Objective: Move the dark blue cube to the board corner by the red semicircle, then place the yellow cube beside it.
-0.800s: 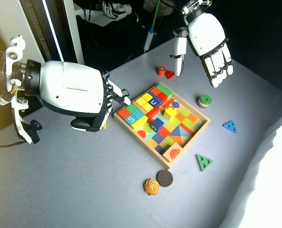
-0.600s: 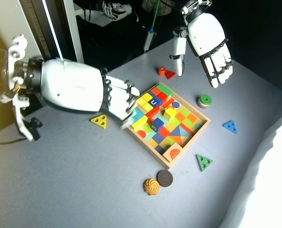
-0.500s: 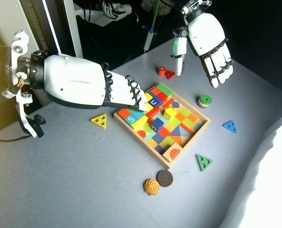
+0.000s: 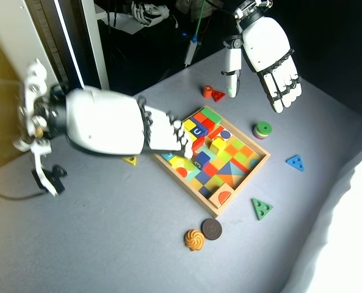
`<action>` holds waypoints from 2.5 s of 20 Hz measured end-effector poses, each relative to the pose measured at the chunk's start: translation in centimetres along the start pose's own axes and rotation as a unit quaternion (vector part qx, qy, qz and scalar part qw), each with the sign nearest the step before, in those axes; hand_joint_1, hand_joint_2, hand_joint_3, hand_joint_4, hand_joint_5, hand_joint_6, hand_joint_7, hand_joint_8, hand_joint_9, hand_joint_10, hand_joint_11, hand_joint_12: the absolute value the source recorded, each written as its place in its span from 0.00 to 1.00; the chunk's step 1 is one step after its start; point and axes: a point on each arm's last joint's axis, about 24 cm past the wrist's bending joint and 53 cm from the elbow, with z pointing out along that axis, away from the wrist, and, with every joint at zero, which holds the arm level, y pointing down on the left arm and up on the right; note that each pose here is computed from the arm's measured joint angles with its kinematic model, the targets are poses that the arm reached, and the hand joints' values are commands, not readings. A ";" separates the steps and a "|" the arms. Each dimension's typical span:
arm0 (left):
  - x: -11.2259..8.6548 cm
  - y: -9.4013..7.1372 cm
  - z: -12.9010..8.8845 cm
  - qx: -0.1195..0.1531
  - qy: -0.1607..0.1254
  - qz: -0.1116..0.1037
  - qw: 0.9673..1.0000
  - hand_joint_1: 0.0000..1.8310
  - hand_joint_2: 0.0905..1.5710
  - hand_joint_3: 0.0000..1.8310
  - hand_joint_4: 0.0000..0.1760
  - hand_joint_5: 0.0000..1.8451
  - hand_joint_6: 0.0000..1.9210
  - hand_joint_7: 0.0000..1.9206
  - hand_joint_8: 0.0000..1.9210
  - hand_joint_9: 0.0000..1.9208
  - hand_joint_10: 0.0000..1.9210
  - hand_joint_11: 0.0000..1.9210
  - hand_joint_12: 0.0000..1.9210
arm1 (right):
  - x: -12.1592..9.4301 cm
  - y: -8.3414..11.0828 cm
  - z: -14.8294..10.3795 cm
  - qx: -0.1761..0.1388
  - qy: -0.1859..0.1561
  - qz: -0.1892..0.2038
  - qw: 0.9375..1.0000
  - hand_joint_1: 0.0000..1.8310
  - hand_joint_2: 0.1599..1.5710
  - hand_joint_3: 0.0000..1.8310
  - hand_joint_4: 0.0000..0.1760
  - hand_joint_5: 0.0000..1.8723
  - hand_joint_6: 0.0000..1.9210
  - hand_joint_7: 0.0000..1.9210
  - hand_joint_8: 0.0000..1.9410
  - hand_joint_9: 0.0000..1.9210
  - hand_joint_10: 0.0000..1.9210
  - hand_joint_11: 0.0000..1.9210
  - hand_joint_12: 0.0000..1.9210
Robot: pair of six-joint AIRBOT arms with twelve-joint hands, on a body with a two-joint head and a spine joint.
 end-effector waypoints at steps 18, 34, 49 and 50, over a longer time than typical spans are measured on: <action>0.0 0.0 0.0 0.001 -0.001 0.002 1.000 0.00 0.79 0.00 0.00 0.02 0.00 0.03 0.00 0.04 0.00 0.00 0.11 | 2.5 0.5 7.8 -0.034 0.031 -0.080 0.996 1.00 0.72 0.00 0.00 0.01 0.00 0.71 1.00 0.82 1.00 0.87 1.00; 0.2 -0.2 -0.1 0.003 0.002 0.001 1.000 0.00 0.79 0.00 0.00 0.04 0.00 0.04 0.00 0.05 0.00 0.00 0.13 | 5.1 0.3 11.1 -0.038 0.066 -0.085 0.993 0.93 0.76 0.00 0.00 0.07 0.01 0.69 1.00 0.83 1.00 0.87 1.00; 0.2 -0.3 -0.2 0.004 0.002 0.001 1.000 0.00 0.78 0.00 0.00 0.04 0.00 0.04 0.00 0.05 0.00 0.00 0.15 | 6.6 -0.2 11.3 -0.030 0.086 -0.072 0.993 0.94 0.80 0.00 0.00 0.10 0.01 0.68 1.00 0.82 1.00 0.86 1.00; 0.2 -0.3 -0.2 0.004 0.002 0.001 1.000 0.00 0.79 0.00 0.00 0.04 0.00 0.04 0.00 0.05 0.00 0.00 0.14 | 6.7 -0.2 11.4 -0.031 0.087 -0.072 0.993 0.95 0.79 0.00 0.00 0.11 0.01 0.69 1.00 0.82 1.00 0.86 1.00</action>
